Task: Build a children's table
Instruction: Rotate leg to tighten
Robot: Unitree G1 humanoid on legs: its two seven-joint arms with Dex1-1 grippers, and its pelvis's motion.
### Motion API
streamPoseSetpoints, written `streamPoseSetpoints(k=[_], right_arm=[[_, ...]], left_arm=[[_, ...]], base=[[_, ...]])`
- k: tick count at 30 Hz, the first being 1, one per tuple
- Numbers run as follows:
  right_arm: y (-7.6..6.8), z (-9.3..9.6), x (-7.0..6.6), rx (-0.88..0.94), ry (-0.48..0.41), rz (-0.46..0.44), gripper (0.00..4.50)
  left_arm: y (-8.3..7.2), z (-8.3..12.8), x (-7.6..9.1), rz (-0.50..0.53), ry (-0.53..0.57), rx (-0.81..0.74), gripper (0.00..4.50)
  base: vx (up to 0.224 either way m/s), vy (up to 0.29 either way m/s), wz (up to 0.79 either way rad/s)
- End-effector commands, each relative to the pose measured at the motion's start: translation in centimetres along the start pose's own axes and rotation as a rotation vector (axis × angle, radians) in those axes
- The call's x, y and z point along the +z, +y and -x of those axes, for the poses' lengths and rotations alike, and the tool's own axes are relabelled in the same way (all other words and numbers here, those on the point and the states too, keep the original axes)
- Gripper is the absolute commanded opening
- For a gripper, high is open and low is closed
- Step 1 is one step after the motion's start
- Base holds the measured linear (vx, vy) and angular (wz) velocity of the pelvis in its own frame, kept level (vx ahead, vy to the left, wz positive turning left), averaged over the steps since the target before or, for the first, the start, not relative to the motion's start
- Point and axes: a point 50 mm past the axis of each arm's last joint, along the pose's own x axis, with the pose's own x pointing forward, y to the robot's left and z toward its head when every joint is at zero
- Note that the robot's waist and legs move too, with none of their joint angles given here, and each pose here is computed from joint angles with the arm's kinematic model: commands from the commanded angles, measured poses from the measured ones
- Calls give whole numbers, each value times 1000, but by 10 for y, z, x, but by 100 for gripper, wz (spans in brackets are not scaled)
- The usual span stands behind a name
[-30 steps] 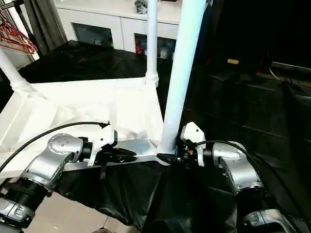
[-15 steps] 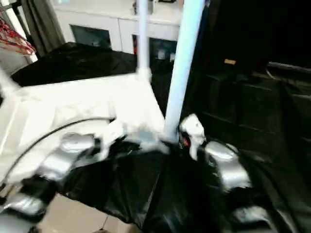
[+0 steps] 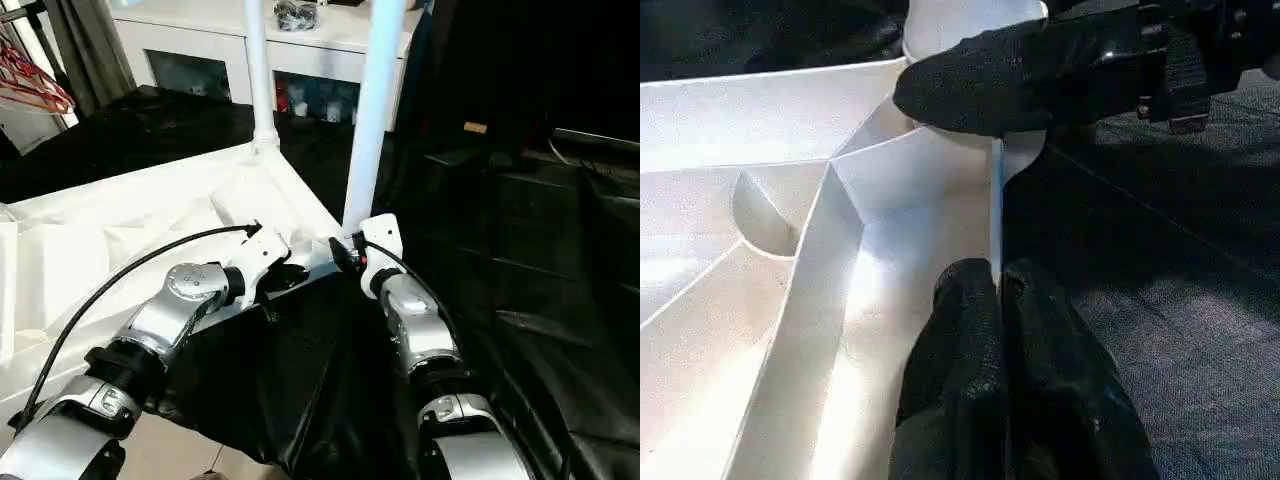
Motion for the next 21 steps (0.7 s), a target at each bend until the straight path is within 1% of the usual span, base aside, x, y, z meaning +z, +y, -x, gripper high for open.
streamPoseSetpoints(k=[1,2,3,6,7,8,9,11,14,15,17,18,21], right_arm=[[21,-5,-11,75,68,70,386],[17,-5,-10,54,64,83,391],[10,-4,-7,32,49,100,398],[5,-2,-5,30,36,103,398],[-2,0,-2,39,19,115,398],[-2,1,-2,45,17,116,398],[-6,5,1,112,2,132,398],[-9,12,2,214,-1,167,398],[-10,15,1,249,2,180,398],[-12,21,0,326,12,194,398],[-14,29,0,427,26,199,398],[-16,34,0,481,35,186,398],[-17,41,0,556,44,187,398]], left_arm=[[-9,-4,17,-43,-104,-67,0],[-10,-2,16,-43,-109,-80,0],[-11,2,15,-48,-123,-108,0],[-12,5,14,-50,-134,-131,0],[-13,11,12,-57,-139,-171,0],[-13,11,12,-57,-139,-174,0],[-14,18,9,-60,-143,-210,0],[-14,25,5,-63,-143,-236,0],[-13,27,4,-62,-142,-244,0],[-12,32,2,-62,-139,-259,0],[-11,39,-2,-60,-130,-278,0],[-10,43,-3,-59,-126,-292,0],[-10,47,-5,-57,-122,-308,0]], base=[[0,0,0],[0,0,0],[0,0,0],[0,0,0],[0,0,0],[0,0,0],[0,0,0],[0,0,0],[0,0,0],[0,0,0],[0,0,0],[0,0,0],[0,0,0]])
